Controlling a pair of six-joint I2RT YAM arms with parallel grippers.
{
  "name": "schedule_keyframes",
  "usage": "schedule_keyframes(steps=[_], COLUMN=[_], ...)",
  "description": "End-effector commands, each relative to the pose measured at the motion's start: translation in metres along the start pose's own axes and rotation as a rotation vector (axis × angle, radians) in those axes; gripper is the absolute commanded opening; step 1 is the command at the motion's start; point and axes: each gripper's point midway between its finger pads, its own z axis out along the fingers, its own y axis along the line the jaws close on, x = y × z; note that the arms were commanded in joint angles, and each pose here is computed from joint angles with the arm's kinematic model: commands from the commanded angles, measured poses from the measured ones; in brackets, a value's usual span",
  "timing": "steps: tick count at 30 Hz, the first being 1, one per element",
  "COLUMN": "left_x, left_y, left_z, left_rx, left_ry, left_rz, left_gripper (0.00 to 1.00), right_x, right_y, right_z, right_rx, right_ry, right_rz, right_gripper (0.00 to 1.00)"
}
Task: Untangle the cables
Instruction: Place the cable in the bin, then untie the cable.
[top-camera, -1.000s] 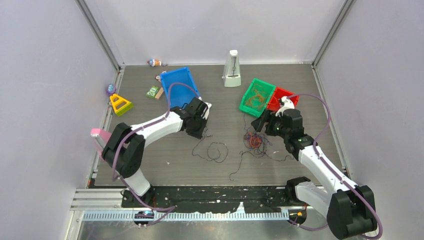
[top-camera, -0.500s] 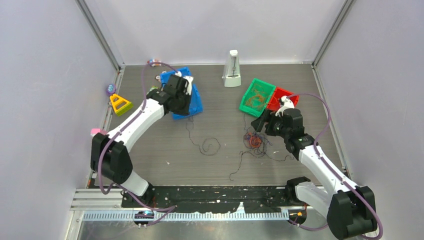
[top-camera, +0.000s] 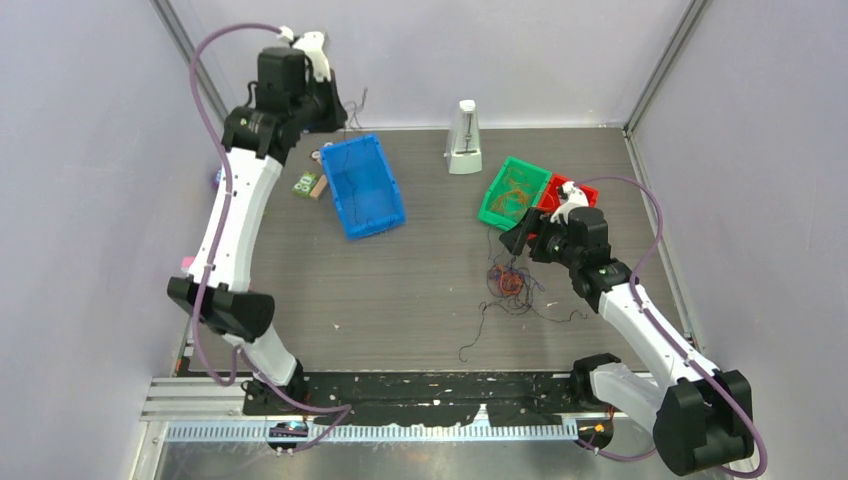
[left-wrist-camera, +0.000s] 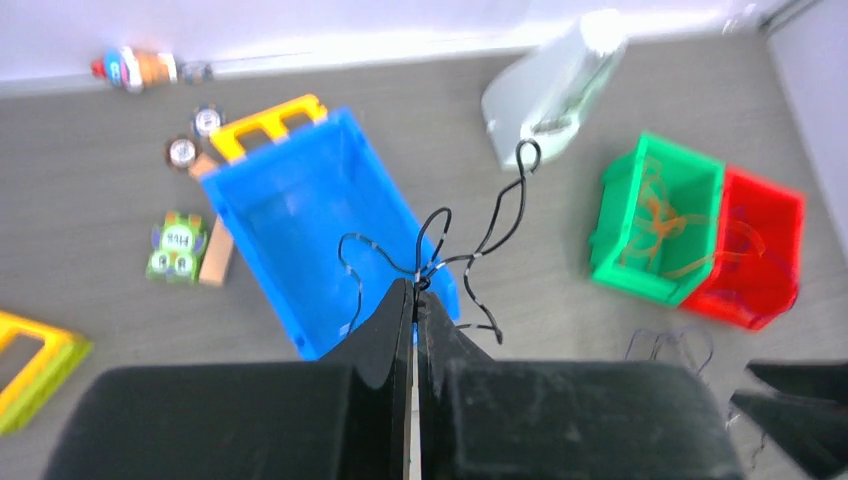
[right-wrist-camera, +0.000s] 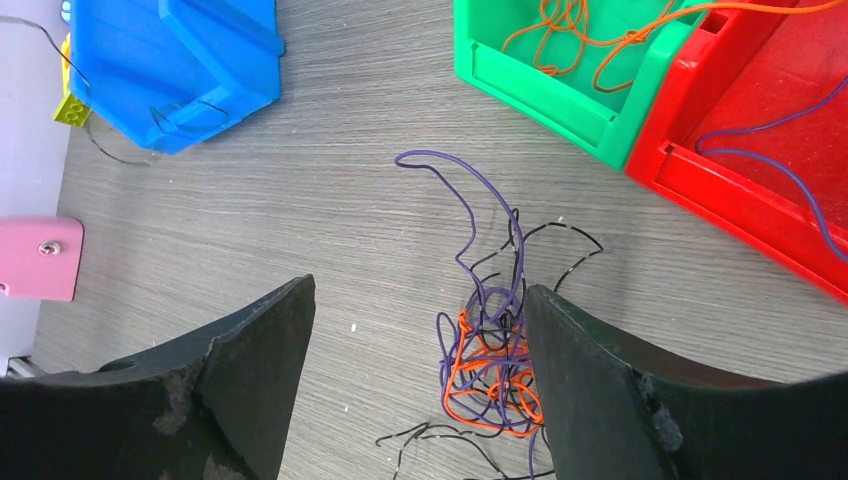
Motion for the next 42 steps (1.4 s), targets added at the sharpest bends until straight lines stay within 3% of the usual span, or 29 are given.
schedule_keyframes(steps=[1,4,7,14,19,20,22,23,25,33,40,42], left_x=[-0.036,-0.051,-0.04,0.012,0.069,0.077,0.092,0.094,0.094,0.087,0.135,0.163], left_y=[0.001,0.01,0.029,0.057,0.054,0.052,0.049,0.048,0.045,0.009,-0.044,-0.052], left_z=[0.002,0.01,0.036,0.096,0.123,0.126,0.126,0.124,0.118,0.082,0.048,0.043], left_rx=[0.06,0.043,0.015,-0.035,-0.006,-0.005,-0.002,-0.005,-0.019,0.032,0.126,0.184], left_ry=[-0.025,-0.063,-0.023,0.1,0.228,0.242,0.275,0.279,0.267,0.2,-0.009,0.018], left_rz=[-0.064,-0.074,-0.105,-0.126,-0.156,-0.158,-0.156,-0.146,-0.121,-0.047,-0.046,-0.052], left_gripper=[0.0,0.0,0.0,0.0,0.0,0.06,0.43,0.57,0.74,0.82,0.92,0.95], right_x=[-0.023,-0.024,-0.023,-0.022,-0.021,-0.021,-0.021,-0.02,-0.02,-0.004,0.026,0.031], right_y=[0.015,0.015,0.016,0.014,0.013,0.013,0.012,0.011,0.009,-0.036,-0.055,-0.054], right_z=[-0.002,-0.002,-0.001,-0.002,0.0,0.0,0.0,0.001,0.003,0.003,0.011,0.016], right_rx=[-0.043,-0.041,-0.043,-0.036,-0.033,-0.032,-0.03,-0.027,-0.012,0.219,0.272,0.256], right_ry=[-0.047,-0.05,-0.046,-0.045,-0.04,-0.039,-0.036,-0.031,-0.019,0.038,0.119,0.128], right_rz=[-0.028,-0.029,-0.027,-0.028,-0.027,-0.027,-0.027,-0.028,-0.032,-0.023,-0.021,-0.032], right_gripper=[0.81,0.81,0.81,0.81,0.81,0.81,0.81,0.81,0.82,0.97,0.76,0.69])
